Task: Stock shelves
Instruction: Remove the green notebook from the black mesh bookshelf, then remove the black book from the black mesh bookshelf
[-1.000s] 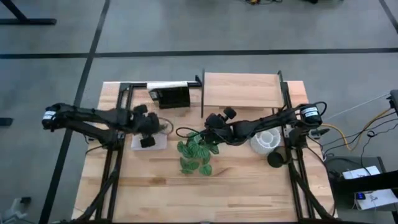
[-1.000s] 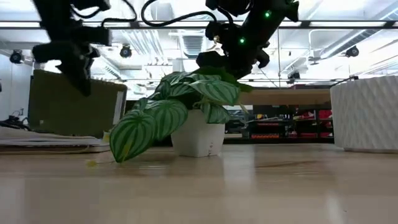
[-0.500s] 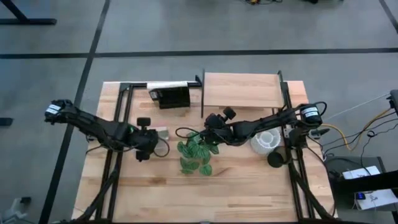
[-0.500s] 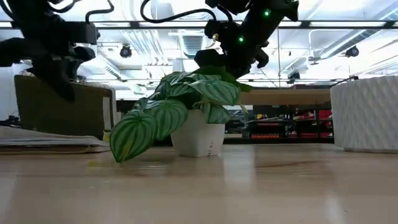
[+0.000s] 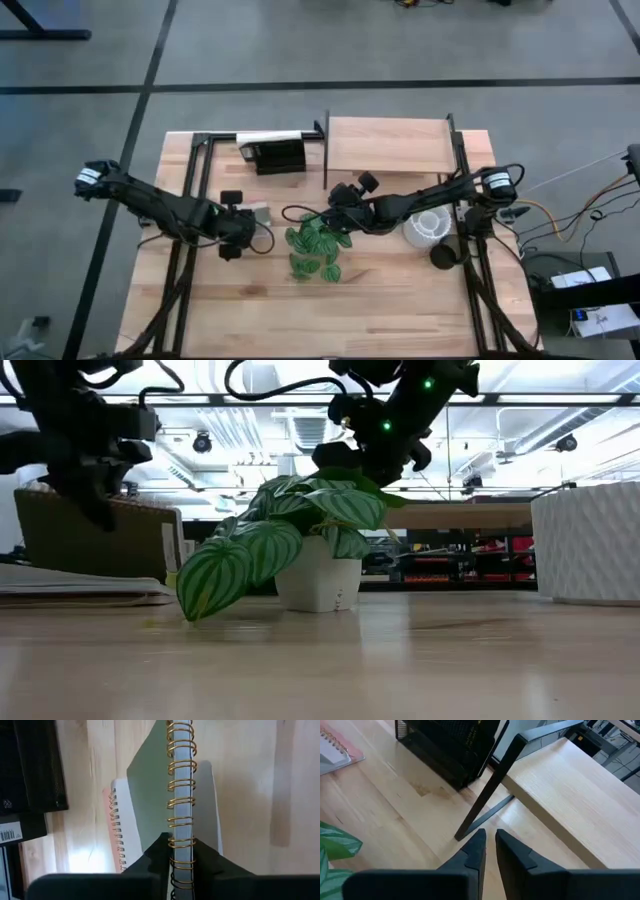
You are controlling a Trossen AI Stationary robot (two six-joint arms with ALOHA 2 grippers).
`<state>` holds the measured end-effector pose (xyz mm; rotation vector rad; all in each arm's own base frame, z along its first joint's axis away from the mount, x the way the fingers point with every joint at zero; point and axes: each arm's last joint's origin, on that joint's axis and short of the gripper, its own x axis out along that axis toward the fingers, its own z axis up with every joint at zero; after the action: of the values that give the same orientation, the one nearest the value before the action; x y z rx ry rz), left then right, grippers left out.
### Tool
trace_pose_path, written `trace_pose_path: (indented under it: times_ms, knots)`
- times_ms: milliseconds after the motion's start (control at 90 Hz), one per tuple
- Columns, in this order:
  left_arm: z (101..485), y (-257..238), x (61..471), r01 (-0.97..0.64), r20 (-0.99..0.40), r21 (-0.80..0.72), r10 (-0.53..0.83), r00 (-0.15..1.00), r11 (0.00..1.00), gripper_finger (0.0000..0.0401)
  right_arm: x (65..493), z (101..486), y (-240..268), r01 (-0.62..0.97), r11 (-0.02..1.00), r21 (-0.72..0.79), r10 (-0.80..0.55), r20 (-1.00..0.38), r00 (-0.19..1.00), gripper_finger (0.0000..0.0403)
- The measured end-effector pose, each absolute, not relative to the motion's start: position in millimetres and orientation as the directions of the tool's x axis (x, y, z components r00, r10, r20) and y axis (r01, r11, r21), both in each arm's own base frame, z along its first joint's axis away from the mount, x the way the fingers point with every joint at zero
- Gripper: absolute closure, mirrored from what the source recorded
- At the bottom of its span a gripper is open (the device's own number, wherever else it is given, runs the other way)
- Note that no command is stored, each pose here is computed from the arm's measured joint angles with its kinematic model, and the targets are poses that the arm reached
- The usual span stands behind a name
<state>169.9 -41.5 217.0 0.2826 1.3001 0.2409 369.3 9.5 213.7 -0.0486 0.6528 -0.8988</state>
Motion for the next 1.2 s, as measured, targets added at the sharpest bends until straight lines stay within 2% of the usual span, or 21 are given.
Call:
trace_pose_path:
  times_ms: [344, 656, 1078, 1200]
  knots:
    - [208, -44, 170, -0.079, -0.948, 0.275, 0.284, 0.144, 0.958, 0.0300, 370, 214, 9, 0.714, 0.634, -0.299, -0.740, -0.505, 0.445, 0.0374]
    - [205, -46, 178, -0.089, -0.945, 0.257, 0.270, 0.185, 0.962, 0.0262, 370, 214, 9, 0.713, 0.636, -0.294, -0.737, -0.505, 0.450, 0.0380]
    - [198, -47, 181, -0.075, -0.956, 0.259, 0.267, 0.123, 0.963, 0.0220, 370, 214, 9, 0.714, 0.636, -0.294, -0.737, -0.504, 0.450, 0.0377]
    - [208, -48, 186, -0.090, -0.946, 0.266, 0.278, 0.169, 0.960, 0.0214, 370, 214, 9, 0.713, 0.636, -0.294, -0.737, -0.505, 0.449, 0.0379]
